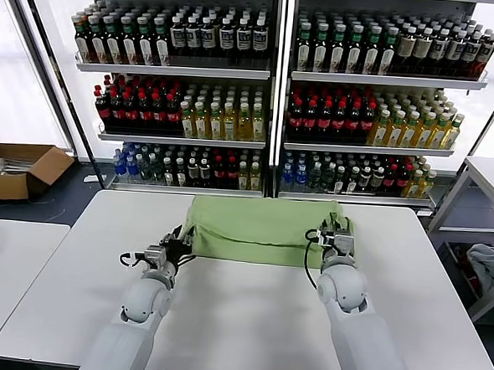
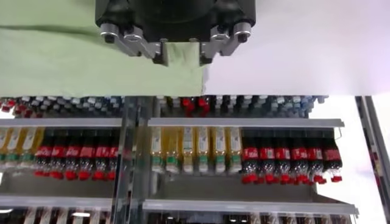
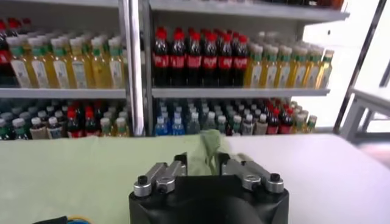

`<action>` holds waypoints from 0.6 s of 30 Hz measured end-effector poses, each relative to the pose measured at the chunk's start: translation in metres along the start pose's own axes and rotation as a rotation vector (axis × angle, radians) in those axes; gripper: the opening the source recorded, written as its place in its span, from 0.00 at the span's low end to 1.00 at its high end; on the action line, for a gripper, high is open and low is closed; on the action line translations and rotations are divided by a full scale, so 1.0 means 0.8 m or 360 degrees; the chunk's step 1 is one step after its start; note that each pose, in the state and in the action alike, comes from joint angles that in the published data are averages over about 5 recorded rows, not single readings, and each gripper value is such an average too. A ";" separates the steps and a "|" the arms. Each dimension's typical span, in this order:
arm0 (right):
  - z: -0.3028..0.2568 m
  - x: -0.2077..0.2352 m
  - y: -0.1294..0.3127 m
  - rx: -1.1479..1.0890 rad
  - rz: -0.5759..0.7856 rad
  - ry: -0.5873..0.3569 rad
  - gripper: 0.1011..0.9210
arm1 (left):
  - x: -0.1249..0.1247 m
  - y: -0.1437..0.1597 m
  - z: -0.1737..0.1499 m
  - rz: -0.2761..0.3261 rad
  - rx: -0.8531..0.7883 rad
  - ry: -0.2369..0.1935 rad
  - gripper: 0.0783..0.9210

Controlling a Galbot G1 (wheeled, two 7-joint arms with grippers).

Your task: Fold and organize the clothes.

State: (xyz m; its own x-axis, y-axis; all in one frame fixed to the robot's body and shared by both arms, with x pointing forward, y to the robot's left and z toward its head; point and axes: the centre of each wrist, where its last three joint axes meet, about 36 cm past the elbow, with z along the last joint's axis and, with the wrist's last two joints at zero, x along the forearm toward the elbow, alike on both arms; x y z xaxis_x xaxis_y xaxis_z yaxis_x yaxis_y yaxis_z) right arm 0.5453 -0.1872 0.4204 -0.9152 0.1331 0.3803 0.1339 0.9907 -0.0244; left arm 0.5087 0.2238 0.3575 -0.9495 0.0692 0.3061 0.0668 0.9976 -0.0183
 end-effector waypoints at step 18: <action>0.005 0.055 -0.026 -0.0053 0.0069 -0.0003 0.88 | 0.035 0.009 -0.007 -0.0021 -0.0045 0.0045 0.88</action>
State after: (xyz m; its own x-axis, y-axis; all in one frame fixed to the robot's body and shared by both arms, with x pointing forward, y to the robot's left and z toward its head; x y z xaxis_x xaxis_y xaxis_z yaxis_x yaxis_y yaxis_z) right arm 0.5003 -0.2019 0.4338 -0.9091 0.1759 0.3775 0.1860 0.9825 -0.0098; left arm 0.4842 0.2329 0.3712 -0.9413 0.0557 0.3331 0.0636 0.9979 0.0129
